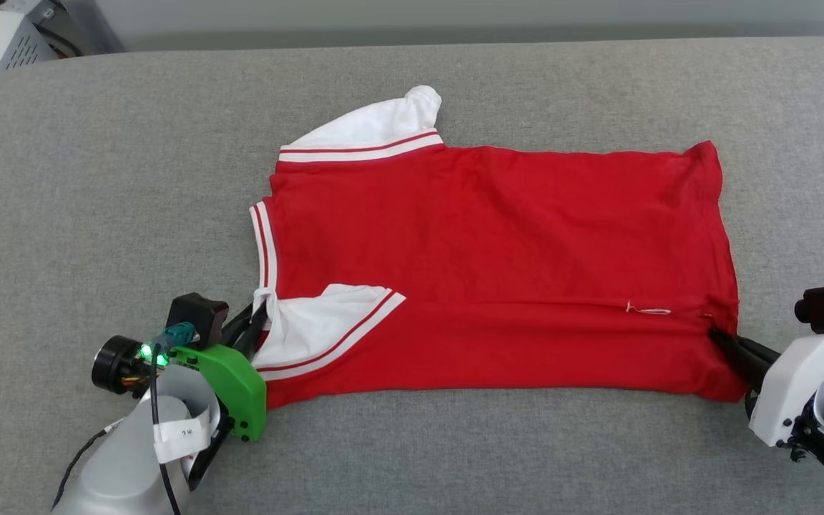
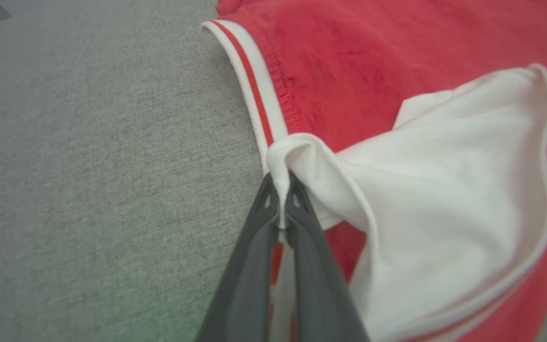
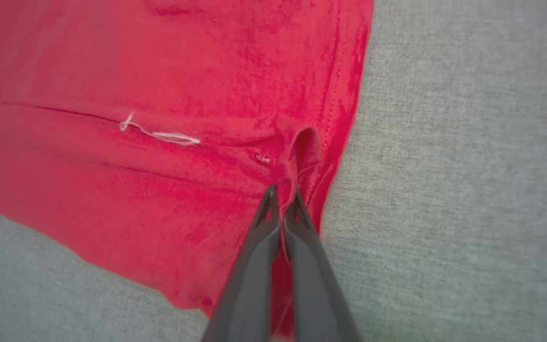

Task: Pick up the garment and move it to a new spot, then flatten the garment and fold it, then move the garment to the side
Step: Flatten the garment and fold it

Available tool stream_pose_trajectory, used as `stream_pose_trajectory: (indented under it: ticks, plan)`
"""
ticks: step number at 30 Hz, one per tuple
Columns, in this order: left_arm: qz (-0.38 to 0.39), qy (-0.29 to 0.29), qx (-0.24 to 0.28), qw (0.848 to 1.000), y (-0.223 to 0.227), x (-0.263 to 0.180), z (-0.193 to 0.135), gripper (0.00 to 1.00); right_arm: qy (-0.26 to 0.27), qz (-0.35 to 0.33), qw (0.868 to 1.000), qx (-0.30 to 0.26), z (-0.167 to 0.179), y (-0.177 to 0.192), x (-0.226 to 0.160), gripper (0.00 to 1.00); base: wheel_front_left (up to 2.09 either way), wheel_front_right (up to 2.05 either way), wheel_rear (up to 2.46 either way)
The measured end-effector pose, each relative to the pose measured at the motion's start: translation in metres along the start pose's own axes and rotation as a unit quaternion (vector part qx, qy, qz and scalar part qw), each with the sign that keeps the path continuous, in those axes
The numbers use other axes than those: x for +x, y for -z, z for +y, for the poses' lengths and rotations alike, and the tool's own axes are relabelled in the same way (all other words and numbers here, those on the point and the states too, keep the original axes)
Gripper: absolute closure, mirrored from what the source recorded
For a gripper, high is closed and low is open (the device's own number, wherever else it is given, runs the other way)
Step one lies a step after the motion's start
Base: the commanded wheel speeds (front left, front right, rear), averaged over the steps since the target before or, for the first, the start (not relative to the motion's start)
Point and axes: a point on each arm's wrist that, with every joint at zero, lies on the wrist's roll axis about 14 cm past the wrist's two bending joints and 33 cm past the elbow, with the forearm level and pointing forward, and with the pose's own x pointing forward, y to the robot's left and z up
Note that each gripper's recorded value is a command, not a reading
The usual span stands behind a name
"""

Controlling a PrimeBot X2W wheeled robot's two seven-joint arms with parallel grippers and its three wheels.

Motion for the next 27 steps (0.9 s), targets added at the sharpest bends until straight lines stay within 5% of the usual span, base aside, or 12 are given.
stream_pose_trajectory:
  ticks: [5, 6, 7, 8, 20, 27]
  plan:
    - [0.003, 0.000, -0.013, 1.000, 0.006, 0.006, -0.001, 1.00, 0.003, 0.003, 1.000, 0.001, -0.001, 0.004, 0.006, 1.00, 0.00, 0.00, 0.00]
    - [0.003, -0.002, -0.016, 1.000, 0.006, 0.006, 0.000, 1.00, 0.002, -0.003, 1.000, 0.000, -0.001, 0.002, 0.006, 0.89, 0.00, 0.00, 0.00]
    - [0.001, -0.004, -0.019, 1.000, 0.005, 0.006, 0.000, 0.55, 0.002, -0.008, 1.000, -0.004, 0.000, 0.000, 0.005, 0.56, 0.00, 0.00, 0.00]
    - [0.001, -0.006, -0.020, 1.000, 0.004, 0.005, 0.001, 0.00, 0.001, -0.013, 1.000, -0.006, 0.001, -0.002, 0.004, 0.00, 0.00, 0.00, 0.00]
    - [-0.065, -0.016, 0.025, 0.997, -0.053, -0.016, 0.021, 0.00, -0.010, -0.111, 0.993, -0.027, 0.004, -0.048, -0.032, 0.00, 0.00, 0.00, 0.00]
    - [-0.024, 0.044, 0.043, 0.998, -0.077, -0.023, -0.002, 0.00, -0.017, -0.132, 0.990, -0.038, 0.011, -0.059, -0.044, 0.00, 0.00, 0.00, 0.00]
